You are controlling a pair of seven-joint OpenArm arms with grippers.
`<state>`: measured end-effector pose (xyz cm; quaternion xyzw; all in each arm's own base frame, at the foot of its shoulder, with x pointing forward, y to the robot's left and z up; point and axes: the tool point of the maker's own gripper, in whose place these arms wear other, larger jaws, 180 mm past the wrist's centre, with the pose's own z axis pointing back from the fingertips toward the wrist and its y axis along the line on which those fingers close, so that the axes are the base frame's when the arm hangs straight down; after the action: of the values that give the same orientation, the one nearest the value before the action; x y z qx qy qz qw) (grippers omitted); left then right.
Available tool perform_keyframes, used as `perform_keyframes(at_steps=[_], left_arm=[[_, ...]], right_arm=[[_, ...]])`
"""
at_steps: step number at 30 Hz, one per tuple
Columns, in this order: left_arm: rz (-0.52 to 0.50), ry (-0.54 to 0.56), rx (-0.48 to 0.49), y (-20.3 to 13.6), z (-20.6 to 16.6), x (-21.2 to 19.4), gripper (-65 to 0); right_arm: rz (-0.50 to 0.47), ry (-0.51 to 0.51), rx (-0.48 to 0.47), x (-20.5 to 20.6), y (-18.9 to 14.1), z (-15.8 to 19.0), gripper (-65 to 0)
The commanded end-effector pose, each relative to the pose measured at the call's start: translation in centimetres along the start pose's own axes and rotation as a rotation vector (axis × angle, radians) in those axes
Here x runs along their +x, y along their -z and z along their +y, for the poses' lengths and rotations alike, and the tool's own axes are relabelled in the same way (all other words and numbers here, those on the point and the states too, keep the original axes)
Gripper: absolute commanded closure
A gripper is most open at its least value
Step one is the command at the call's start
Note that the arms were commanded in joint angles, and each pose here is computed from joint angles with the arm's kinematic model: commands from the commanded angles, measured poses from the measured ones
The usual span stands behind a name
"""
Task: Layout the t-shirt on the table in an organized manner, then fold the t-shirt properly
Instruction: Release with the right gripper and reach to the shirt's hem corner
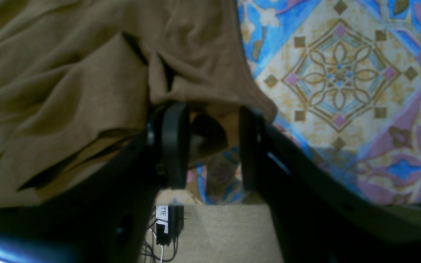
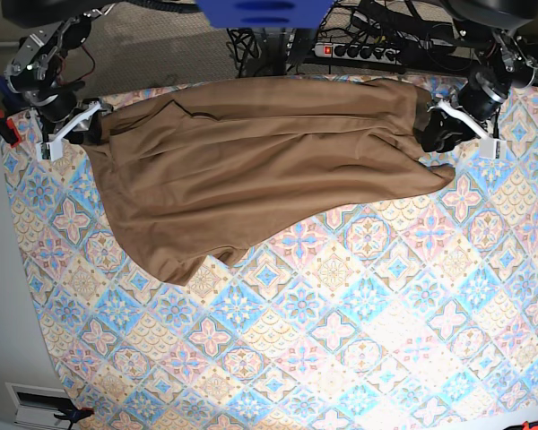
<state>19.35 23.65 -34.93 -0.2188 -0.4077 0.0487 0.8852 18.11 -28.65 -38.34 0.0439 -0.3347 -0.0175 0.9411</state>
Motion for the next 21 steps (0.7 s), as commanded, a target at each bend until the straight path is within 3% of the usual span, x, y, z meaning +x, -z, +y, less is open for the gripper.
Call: perform_keyframes(at_steps=[1,6,9,14,19,21], left_arm=[[-0.047,0.014,-0.012,-0.2,-0.2,1.3,-18.9],[-0.062,0.018,-0.028,0.3,-0.6,1.9,-18.9],[-0.061,0.047,-0.089,1.9,-2.5,2.6,-18.9],[-0.018,0.108,-0.168,3.9,-5.4,2.4,-18.9],[0.087,0.201,-0.124,5.5,-5.5,0.8,-18.8],[0.128,0.234,-0.088,5.7,-4.9,0.1,-18.8]], right_arm=[[-0.059,-0.021,-0.003,1.9,-0.3,-0.2,-22.1],[-0.103,-0.024,-0.001,3.8,0.0,-0.2,-22.1],[-0.151,-0.033,-0.007,5.8,0.0,-0.3,-22.1],[-0.236,-0.126,-0.053,10.4,-1.4,-1.7,-22.1],[-0.284,-0.204,-0.076,14.5,-2.0,-2.6,-22.1],[-0.275,-0.282,-0.063,16.9,-1.7,-1.9,-22.1]])
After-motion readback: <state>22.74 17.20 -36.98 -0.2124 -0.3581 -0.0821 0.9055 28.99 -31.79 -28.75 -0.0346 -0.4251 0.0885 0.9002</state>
